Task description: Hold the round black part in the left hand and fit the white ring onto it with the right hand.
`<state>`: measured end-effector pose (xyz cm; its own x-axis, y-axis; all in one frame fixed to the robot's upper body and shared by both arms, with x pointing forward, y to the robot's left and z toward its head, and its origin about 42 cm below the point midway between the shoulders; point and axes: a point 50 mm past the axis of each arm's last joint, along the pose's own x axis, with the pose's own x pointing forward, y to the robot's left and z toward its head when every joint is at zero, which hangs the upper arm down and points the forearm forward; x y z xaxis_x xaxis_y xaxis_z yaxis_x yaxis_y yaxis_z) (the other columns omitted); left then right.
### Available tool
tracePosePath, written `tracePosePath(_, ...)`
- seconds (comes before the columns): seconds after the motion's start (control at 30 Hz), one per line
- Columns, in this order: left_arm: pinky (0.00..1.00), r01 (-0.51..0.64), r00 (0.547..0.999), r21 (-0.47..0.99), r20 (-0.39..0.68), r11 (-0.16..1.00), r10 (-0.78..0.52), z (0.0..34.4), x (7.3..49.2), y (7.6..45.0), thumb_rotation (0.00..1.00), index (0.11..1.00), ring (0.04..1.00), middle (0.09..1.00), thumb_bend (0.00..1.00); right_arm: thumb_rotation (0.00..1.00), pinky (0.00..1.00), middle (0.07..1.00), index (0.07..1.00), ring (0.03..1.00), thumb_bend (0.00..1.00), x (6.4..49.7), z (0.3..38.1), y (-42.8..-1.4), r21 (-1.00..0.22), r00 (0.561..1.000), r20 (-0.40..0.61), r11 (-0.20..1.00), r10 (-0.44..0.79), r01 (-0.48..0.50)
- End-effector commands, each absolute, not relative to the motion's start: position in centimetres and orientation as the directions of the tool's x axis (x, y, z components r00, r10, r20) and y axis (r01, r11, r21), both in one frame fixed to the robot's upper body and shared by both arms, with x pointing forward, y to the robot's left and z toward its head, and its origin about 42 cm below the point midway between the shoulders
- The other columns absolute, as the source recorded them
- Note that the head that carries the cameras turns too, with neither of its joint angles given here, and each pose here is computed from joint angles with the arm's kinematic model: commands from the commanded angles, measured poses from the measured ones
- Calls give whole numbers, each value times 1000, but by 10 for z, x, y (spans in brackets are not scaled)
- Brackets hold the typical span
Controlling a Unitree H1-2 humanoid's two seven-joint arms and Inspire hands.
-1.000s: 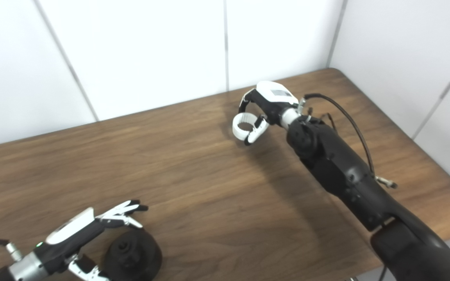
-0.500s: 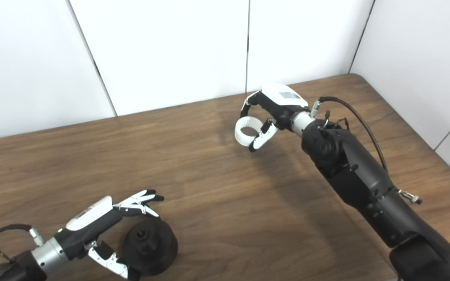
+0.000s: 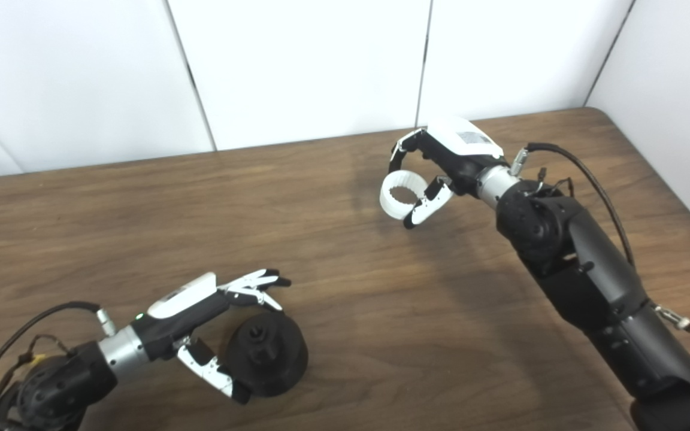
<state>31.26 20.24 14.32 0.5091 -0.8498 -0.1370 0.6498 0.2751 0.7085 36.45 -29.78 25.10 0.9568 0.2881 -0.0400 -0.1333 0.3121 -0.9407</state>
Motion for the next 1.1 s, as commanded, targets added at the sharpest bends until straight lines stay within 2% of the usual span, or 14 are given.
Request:
tracePosePath(0.0, 891, 676, 507, 702, -224, 223, -832, 135, 312, 202, 69, 487, 1000, 944, 522, 134, 685, 774, 482, 783, 522, 363, 272, -293, -950, 942, 32, 302, 334, -75)
tracePosePath(0.37, 851, 638, 521, 748, -242, 185, -819, 134, 314, 196, 71, 486, 1000, 935, 522, 133, 661, 776, 482, 777, 522, 343, 269, -278, -943, 915, 17, 312, 404, -120)
tracePosePath(0.63, 883, 621, 523, 772, -276, 139, -806, 133, 314, 188, 71, 487, 1000, 931, 522, 134, 635, 779, 482, 776, 521, 338, 273, -272, -940, 894, 25, 315, 447, -131)
tracePosePath(0.83, 862, 580, 531, 808, -282, 100, -799, 133, 317, 179, 73, 487, 999, 927, 521, 138, 682, 785, 482, 790, 521, 329, 275, -268, -937, 878, 20, 315, 478, -150)
tracePosePath(1.07, 895, 538, 538, 841, -300, 48, -788, 129, 320, 173, 77, 487, 998, 933, 520, 140, 706, 790, 482, 805, 521, 321, 276, -261, -930, 862, 7, 319, 507, -180)
